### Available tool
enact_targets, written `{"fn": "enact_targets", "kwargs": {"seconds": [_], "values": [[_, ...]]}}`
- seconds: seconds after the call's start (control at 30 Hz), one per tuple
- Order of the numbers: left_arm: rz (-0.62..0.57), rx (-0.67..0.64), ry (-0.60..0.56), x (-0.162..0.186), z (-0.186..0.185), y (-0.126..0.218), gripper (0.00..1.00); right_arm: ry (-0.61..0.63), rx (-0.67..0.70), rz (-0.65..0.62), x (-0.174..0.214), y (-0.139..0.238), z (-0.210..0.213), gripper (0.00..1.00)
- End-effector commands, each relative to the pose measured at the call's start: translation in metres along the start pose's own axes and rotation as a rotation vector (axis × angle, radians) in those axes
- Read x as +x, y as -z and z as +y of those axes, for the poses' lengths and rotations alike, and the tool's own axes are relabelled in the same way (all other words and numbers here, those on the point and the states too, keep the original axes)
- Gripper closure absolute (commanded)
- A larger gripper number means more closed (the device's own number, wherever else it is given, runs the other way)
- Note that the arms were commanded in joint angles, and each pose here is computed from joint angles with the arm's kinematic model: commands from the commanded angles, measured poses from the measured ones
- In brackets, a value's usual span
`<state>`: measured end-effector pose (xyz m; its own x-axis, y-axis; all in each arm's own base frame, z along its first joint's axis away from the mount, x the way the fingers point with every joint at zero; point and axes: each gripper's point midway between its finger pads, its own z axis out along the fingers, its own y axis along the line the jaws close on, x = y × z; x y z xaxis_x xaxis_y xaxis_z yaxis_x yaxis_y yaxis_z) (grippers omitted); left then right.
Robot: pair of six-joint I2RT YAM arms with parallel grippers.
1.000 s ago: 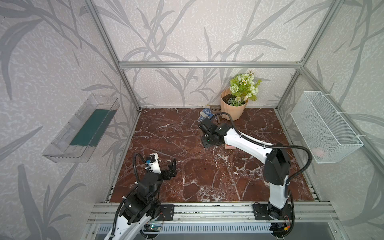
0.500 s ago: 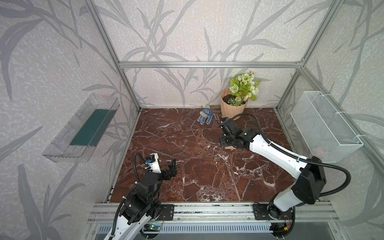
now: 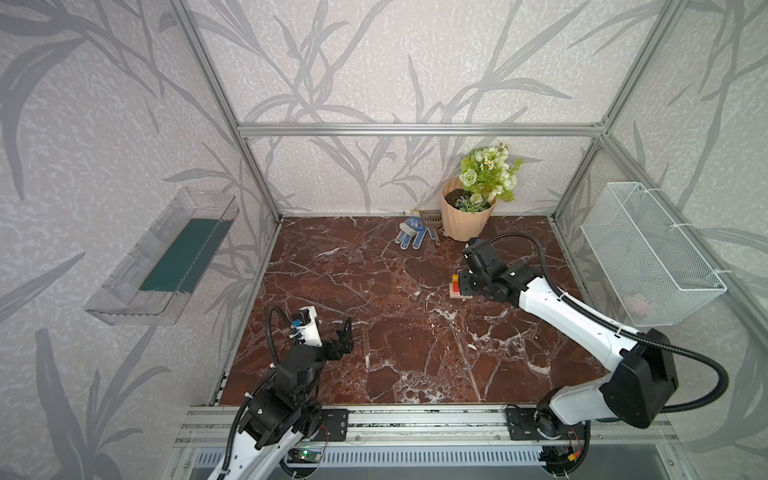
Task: Build the wood block tower
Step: 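Lift the teal block with the right gripper and carry it over the stack, then lower the teal block with the right gripper onto the pink block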
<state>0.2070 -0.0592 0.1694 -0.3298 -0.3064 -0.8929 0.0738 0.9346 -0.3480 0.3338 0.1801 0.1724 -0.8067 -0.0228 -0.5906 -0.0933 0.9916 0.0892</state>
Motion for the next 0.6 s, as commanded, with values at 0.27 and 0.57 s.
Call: {"fn": "enact_targets", "kwargs": {"seconds": [0.27,0.57], "values": [[-0.003,0.0,-0.005,-0.001,-0.001,0.0,0.01,-0.032,0.032,0.13,-0.009,-0.04,-0.025,0.75],[-0.005,0.0,-0.004,-0.002,-0.001,0.0,0.01,-0.006,0.046,0.213,-0.011,-0.071,-0.025,0.76]]}}
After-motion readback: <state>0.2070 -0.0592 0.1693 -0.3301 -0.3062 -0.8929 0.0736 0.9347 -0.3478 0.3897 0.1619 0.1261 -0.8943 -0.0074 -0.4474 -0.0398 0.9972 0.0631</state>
